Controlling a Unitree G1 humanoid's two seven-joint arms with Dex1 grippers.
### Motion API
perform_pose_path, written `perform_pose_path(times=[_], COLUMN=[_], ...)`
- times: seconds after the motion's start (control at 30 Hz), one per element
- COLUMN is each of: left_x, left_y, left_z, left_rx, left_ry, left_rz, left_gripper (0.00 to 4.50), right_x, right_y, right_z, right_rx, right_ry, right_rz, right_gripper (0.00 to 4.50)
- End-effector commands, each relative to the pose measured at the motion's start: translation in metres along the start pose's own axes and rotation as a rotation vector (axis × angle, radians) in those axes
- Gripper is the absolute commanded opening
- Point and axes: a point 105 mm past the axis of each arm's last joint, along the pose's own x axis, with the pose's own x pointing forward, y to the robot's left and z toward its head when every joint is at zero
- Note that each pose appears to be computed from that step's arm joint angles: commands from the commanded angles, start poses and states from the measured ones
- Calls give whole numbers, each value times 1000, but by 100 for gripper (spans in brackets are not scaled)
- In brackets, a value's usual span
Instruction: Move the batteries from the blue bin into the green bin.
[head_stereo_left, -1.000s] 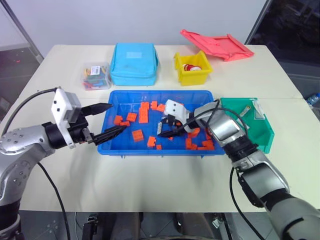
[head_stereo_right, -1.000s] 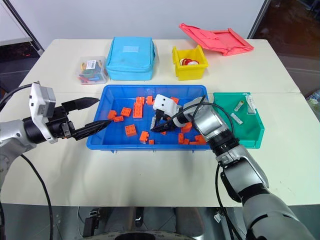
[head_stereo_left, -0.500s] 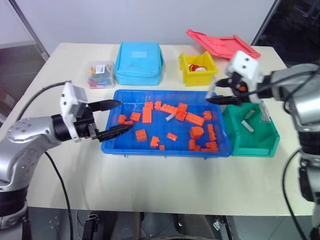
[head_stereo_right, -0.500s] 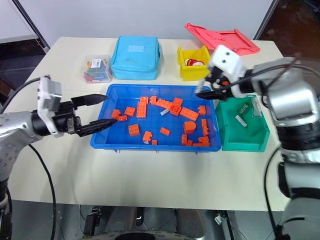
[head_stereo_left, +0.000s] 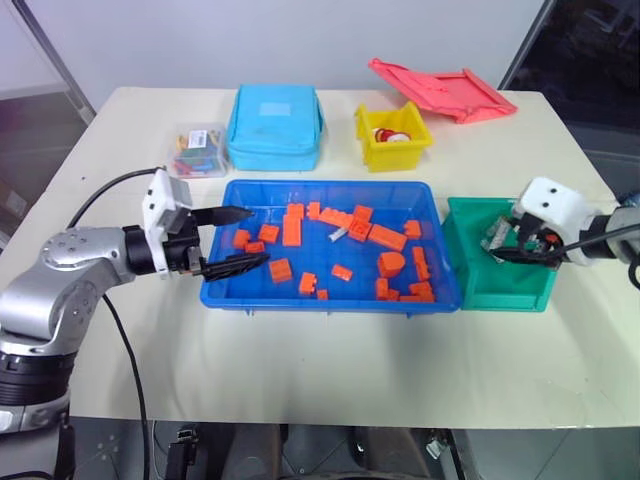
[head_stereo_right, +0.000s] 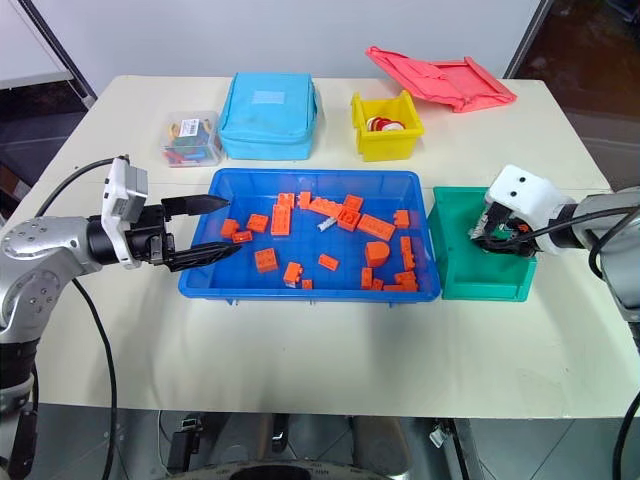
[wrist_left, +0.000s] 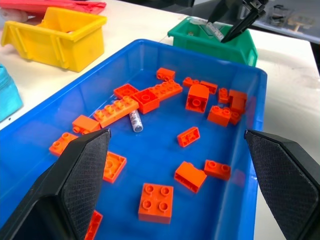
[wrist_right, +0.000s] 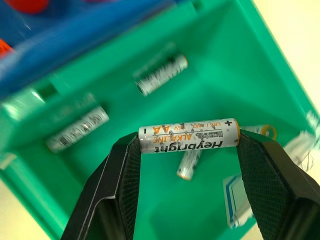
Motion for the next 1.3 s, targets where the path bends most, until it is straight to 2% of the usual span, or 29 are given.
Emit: perform_pose_path(times=[0.03, 0.07, 0.23, 0.37, 0.5, 0.6, 0.87, 1.07, 1.3], left_x=[-3, -4, -8, -10, -10, -10, -14, -18, -19], left_y=[-1, -1, -1, -1, -1, -3, -10, -16, -18], left_z=[10, 10, 9, 9, 10, 11, 13, 12, 11], left_rx=[49, 49, 47, 44, 41, 42, 38, 27, 19], left_ry=[-14, -13, -7, -10, -20, -25, -35, -44, -50], left_rz=[3, 5, 23, 49, 67, 81, 126, 164, 194], left_gripper=[450, 450, 450, 450, 450, 450, 450, 450, 450], right_x=[-6, -6, -5, 6, 39, 62, 112, 134, 143], right_y=[-13, -15, -26, -2, 26, 47, 72, 72, 86], right_z=[1, 3, 27, 108, 152, 175, 208, 205, 199], right_rx=[-39, -43, -63, 52, 108, 188, 337, 342, 315], right_ry=[0, -5, -78, -404, -524, -579, -590, -554, -514], right_rz=[-67, -78, -129, -6, 78, 159, 276, 276, 358], right_gripper=[431, 446, 446, 446, 446, 446, 446, 446, 446])
